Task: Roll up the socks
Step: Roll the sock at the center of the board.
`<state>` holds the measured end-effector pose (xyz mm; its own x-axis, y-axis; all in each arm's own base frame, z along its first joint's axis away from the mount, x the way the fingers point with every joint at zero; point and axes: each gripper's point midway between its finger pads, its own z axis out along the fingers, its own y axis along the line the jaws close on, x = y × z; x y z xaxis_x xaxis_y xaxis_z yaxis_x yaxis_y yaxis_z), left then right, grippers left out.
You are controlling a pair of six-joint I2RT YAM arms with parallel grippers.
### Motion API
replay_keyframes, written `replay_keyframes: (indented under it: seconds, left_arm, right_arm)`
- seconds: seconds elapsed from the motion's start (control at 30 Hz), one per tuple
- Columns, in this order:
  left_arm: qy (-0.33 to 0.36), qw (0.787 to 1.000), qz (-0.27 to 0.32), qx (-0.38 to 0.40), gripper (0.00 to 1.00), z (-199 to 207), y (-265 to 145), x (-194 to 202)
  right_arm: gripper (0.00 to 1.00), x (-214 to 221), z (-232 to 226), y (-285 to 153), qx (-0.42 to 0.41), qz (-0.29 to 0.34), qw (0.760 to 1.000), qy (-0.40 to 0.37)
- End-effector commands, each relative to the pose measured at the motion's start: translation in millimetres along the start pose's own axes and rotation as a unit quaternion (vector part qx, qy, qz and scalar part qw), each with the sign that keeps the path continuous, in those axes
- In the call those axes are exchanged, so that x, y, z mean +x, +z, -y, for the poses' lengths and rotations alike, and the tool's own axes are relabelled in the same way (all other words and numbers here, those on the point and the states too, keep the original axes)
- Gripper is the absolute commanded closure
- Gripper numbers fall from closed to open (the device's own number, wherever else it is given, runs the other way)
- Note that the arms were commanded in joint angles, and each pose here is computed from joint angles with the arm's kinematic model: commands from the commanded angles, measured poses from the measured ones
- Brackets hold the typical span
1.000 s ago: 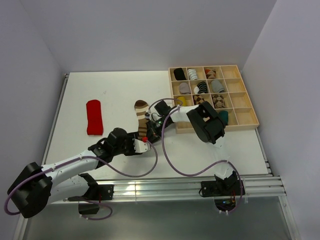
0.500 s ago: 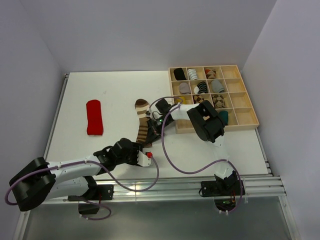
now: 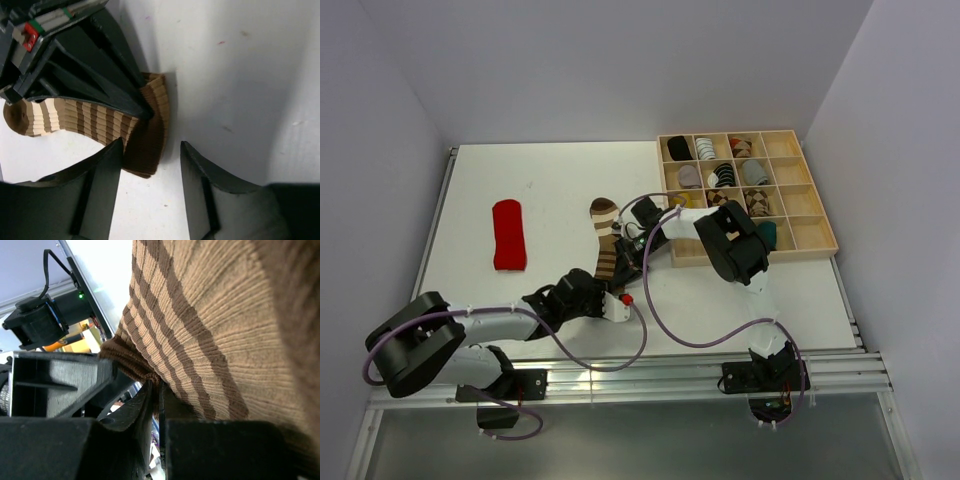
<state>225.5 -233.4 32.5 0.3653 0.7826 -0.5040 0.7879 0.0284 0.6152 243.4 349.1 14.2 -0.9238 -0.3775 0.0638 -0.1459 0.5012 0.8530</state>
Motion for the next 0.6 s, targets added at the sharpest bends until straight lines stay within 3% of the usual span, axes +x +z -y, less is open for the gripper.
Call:
replay_keyframes:
  seconds: [0.0, 0.37, 0.57]
  left_arm:
    - [-0.004, 1.000, -0.002, 0.000, 0.47, -12.5, 7.1, 0.8]
    - [-0.019, 0.997, -0.027, 0.071, 0.55, 0.5, 12.6, 25.8]
    - [-0.018, 0.993, -0.023, 0.112, 0.69, 12.6, 12.3, 24.5]
  right_arm:
    - [0.98, 20.9, 55.5, 1.5, 0.091, -0.019, 0.992, 0.090]
    - [0.98, 19.0, 52.4, -0.9, 0.084, -0.018, 0.993, 0.083]
    - [0.98, 16.1, 53.5, -1.5, 0.086, -0.015, 0.993, 0.084]
